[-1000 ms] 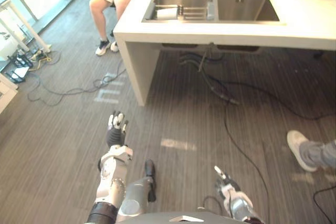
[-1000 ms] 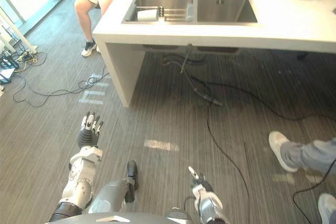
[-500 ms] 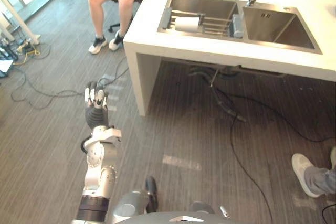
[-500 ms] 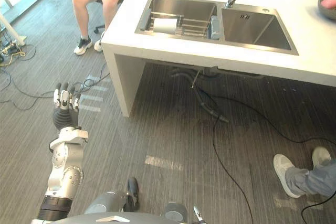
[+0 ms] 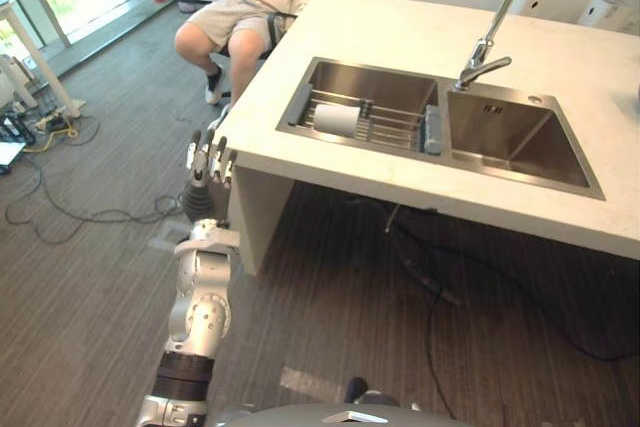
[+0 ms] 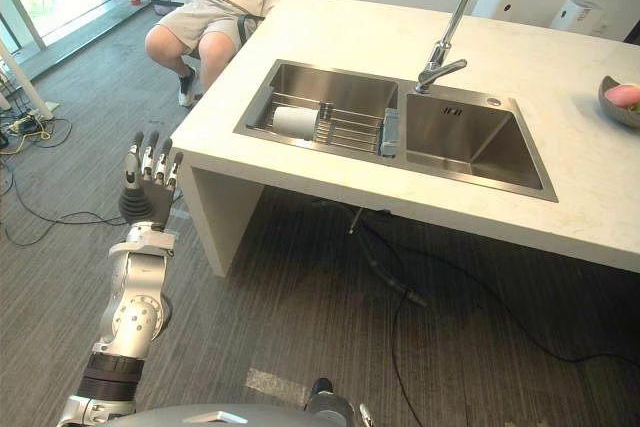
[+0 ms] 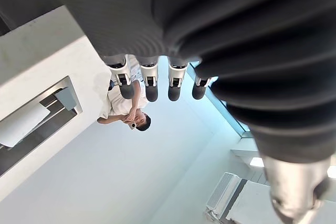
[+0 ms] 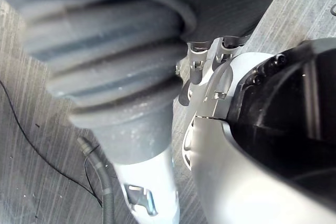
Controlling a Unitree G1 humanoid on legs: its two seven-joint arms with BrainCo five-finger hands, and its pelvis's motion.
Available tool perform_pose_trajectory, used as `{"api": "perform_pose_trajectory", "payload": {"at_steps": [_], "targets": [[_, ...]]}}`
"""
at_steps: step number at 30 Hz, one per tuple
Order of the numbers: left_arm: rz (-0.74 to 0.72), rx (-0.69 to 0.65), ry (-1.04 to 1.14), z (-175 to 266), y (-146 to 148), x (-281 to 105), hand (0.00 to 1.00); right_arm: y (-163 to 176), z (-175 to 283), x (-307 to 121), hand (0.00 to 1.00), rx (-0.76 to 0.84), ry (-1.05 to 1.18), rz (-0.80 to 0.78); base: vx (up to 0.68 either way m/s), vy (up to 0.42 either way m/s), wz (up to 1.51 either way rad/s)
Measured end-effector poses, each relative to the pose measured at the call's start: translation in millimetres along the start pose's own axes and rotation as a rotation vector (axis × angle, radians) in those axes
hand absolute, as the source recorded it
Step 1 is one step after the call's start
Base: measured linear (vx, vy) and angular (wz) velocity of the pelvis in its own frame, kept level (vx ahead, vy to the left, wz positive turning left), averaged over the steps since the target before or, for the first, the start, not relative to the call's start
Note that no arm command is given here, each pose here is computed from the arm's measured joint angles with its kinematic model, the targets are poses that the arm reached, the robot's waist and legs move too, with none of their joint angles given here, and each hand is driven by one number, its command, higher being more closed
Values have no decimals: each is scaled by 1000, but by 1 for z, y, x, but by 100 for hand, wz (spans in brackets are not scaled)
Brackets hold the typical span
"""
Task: Walk over to the sink, pick up the cup, carry it to the dishwasher, place the cup inside the dishwasher, then close the dishwasher door
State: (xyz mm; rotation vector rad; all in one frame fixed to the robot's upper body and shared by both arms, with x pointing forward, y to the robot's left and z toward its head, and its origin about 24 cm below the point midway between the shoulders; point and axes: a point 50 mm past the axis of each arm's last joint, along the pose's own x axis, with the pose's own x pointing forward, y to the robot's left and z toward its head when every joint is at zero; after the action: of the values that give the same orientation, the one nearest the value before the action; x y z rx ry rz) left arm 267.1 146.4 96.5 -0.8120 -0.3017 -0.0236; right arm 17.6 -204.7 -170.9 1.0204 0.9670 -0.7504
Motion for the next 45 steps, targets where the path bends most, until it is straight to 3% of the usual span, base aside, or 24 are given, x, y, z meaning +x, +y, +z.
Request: {"api": "perform_pose_trajectory", "payload": {"at_steps": [10, 17, 20, 25, 30, 35, 39, 45], "targets": [[-18, 45, 95, -12, -5, -1, 0, 3, 1, 1, 0, -27, 0, 9, -7, 3, -5], [-35, 170, 224, -38, -26, -3, 0, 0, 3, 1, 0, -154, 7, -126, 10, -28, -5], [0, 196, 224, -39, -22, -1, 0, -2, 7, 1, 0, -245, 24, -148, 149, -155, 10], [18, 157, 177, -29, -23, -5, 0, -7, 33, -1, 0, -324, -20, -186, 234, -126, -12], [-47, 114, 67, -2, -38, -14, 0, 26, 43, 9, 0, -423, -53, -95, 254, 9, -40], [-84, 102, 61, 2, -39, -19, 0, 26, 47, 8, 0, -371, -89, -86, 316, 177, -16], [-102, 167, 59, 8, -32, -17, 0, 26, 22, 11, 0, -261, -45, -85, 376, 237, -19], [-100, 262, 37, 12, -29, -8, 0, 8, 29, 6, 0, -130, -119, -147, 337, 203, 11]]}}
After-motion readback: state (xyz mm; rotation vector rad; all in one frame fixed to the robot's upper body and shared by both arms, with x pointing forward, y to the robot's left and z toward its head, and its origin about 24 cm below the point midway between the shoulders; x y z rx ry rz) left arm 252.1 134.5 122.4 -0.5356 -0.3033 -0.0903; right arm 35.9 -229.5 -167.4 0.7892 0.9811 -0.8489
